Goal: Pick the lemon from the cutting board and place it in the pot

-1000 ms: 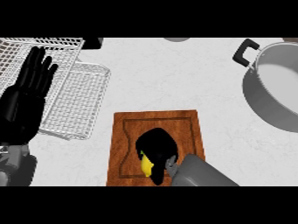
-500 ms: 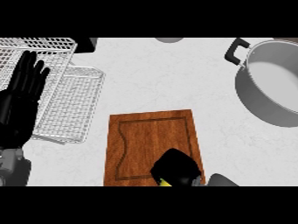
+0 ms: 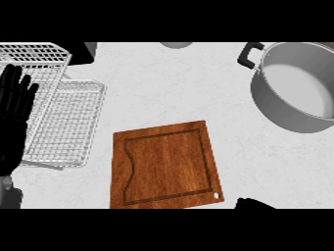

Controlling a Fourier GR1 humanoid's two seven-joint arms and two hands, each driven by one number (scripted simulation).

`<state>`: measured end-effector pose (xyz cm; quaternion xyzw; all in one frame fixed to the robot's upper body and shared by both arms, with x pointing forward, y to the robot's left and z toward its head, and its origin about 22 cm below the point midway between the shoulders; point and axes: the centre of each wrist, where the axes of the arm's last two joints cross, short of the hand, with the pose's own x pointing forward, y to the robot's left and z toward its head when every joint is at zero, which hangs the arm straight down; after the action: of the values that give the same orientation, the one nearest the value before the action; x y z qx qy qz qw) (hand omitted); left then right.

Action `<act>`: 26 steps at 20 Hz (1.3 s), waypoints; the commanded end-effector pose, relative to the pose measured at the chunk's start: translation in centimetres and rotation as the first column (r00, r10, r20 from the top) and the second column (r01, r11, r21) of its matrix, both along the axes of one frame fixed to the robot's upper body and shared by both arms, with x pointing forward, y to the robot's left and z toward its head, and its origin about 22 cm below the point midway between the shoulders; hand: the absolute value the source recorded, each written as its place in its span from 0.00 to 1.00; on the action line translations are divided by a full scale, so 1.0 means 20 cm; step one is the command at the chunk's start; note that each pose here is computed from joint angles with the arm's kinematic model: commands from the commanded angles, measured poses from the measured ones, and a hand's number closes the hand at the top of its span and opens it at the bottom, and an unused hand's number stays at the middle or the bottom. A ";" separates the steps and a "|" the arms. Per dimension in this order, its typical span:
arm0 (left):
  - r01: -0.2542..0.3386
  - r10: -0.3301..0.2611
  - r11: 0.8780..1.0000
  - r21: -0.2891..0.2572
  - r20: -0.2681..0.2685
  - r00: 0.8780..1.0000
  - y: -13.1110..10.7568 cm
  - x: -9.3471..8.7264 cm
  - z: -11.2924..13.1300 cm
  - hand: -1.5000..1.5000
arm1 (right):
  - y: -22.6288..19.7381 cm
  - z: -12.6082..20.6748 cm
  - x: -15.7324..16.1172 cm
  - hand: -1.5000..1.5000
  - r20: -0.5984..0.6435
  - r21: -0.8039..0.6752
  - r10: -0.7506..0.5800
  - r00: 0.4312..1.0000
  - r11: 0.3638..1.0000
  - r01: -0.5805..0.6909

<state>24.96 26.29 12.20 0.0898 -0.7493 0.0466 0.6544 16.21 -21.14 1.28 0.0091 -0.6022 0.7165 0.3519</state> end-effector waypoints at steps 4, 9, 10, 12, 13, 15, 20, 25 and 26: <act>-0.101 0.101 0.995 0.012 -0.105 0.989 0.12 -0.05 -0.13 0.50 | -0.23 0.28 -0.02 1.00 0.090 0.373 -0.198 0.976 0.916 0.151; -0.087 0.087 0.996 0.007 -0.104 0.991 0.13 -0.03 -0.11 0.50 | -0.41 0.47 0.06 1.00 0.142 0.537 -0.357 0.923 0.811 0.231; -0.068 0.069 0.998 0.012 -0.101 0.992 0.11 -0.05 -0.11 0.50 | -0.45 0.53 0.09 1.00 0.150 0.564 -0.391 0.908 0.788 0.246; -0.068 0.067 0.998 -0.007 -0.086 0.994 0.11 -0.02 -0.11 0.50 | -0.60 0.53 0.12 1.00 0.151 0.572 -0.458 0.876 0.763 0.301; -0.075 0.075 0.997 0.005 -0.085 0.994 0.14 -0.02 -0.09 0.50 | -0.63 0.60 0.15 1.00 0.160 0.599 -0.477 0.864 0.743 0.299; -0.080 0.080 0.997 0.008 -0.092 0.993 0.16 -0.02 -0.12 0.50 | -0.74 0.62 0.14 1.00 0.124 0.602 -0.505 0.854 0.722 0.340; -0.017 0.018 1.000 0.016 -0.095 0.995 0.10 0.02 -0.13 0.50 | -1.00 0.75 0.22 1.00 0.019 0.651 -0.564 0.825 0.634 0.418; 0.029 -0.027 0.999 0.014 -0.091 0.995 0.03 0.07 -0.12 0.50 | -1.18 0.69 0.24 1.00 -0.044 0.618 -0.605 0.795 0.609 0.497; 0.039 -0.037 0.999 0.014 -0.089 0.995 0.08 0.07 -0.09 0.50 | -1.25 0.71 0.23 1.00 -0.065 0.642 -0.612 0.788 0.579 0.502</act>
<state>26.34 24.57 12.71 0.0378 -0.7681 0.0129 0.6391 20.76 -43.27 15.15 -0.1269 -0.8041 0.3524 0.4616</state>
